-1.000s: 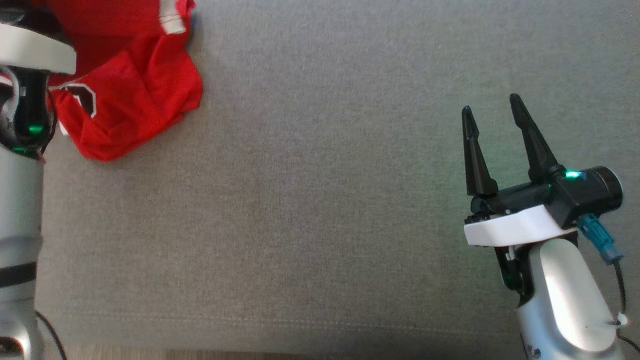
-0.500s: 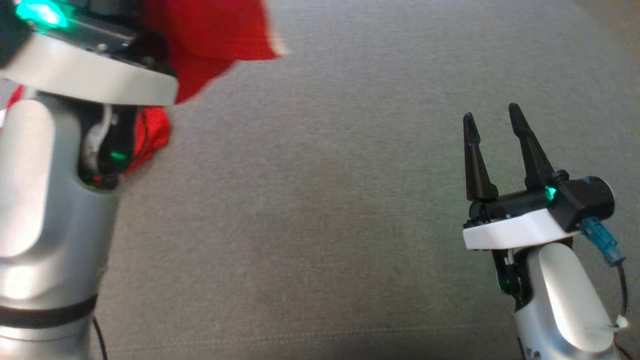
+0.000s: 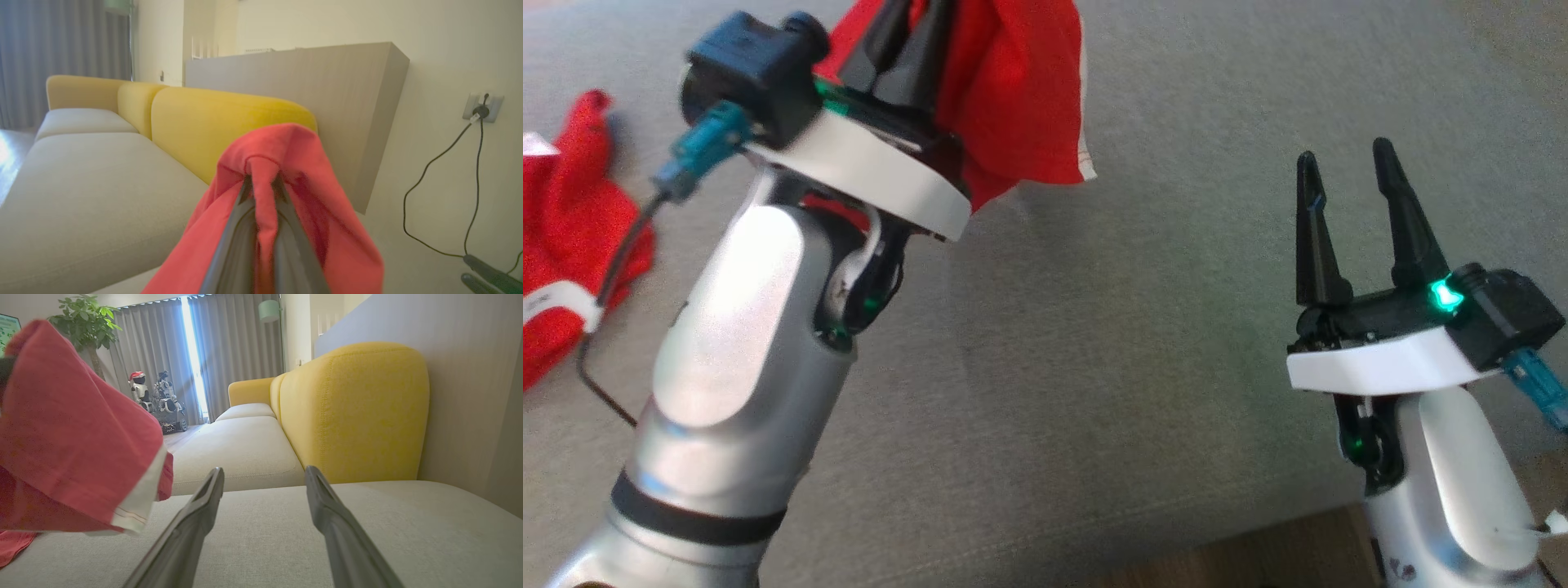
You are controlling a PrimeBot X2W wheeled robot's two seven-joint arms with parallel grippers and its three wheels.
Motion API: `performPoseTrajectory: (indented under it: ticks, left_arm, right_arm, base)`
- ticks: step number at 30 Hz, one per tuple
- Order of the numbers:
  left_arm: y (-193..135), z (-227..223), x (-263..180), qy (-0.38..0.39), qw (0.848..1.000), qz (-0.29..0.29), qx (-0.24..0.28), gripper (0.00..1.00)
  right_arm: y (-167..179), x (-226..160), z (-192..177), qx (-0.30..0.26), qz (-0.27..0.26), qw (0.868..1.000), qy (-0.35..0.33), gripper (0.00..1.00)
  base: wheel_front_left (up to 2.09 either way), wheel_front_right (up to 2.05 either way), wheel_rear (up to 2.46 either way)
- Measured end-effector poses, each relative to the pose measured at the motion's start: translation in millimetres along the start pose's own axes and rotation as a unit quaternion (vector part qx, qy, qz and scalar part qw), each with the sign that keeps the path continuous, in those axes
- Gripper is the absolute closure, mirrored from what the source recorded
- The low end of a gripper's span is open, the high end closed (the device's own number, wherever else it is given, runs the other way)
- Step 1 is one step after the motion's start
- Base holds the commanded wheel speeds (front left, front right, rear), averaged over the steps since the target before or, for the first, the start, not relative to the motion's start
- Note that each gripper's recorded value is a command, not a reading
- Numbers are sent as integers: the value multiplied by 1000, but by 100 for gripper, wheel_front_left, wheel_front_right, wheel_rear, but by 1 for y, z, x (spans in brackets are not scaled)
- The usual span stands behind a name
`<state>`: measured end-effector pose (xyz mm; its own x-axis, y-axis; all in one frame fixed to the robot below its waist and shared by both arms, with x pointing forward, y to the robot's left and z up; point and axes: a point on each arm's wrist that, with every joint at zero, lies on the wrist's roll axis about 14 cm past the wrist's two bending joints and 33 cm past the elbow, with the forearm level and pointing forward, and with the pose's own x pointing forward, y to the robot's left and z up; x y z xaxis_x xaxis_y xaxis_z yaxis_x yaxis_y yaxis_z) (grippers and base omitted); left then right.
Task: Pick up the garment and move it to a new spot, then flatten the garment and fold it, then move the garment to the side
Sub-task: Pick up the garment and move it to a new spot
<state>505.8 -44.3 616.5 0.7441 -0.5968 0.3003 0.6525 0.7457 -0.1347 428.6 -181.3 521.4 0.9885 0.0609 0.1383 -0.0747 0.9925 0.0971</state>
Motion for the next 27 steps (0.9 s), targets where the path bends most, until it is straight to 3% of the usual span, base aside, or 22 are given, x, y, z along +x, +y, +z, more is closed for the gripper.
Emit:
performPoseTrajectory:
  ticks: [12, 13, 14, 15, 21, 27]
  left_arm:
    - [-19, -108, 38, 82, 996, -28, -39, 100]
    - [-23, -120, 36, 96, 994, -32, -37, 64]
    - [-27, -128, 35, 101, 994, -34, -39, 8]
    - [-27, -128, 35, 101, 994, -34, -39, 0]
    - [-28, -126, 32, 89, 995, -32, -26, 0]
    - [17, -79, 22, 37, 999, 37, -8, 0]
  right_arm:
    - [-36, -6, -2, -12, -49, 999, 8, 0]
    - [-38, -7, -3, -13, -51, 999, 9, 0]
    - [-38, -8, -2, -15, -52, 998, 10, 0]
    - [-38, -8, -2, -15, -52, 998, 10, 0]
    - [-35, -9, 4, -15, -48, 999, 1, 0]
    - [-17, -3, 5, -23, -20, 1000, -4, 0]
  base:
    - [0, 0, 0]
    - [0, 0, 0]
    - [0, 0, 0]
    - [0, 0, 0]
    - [0, 0, 0]
    - [0, 0, 0]
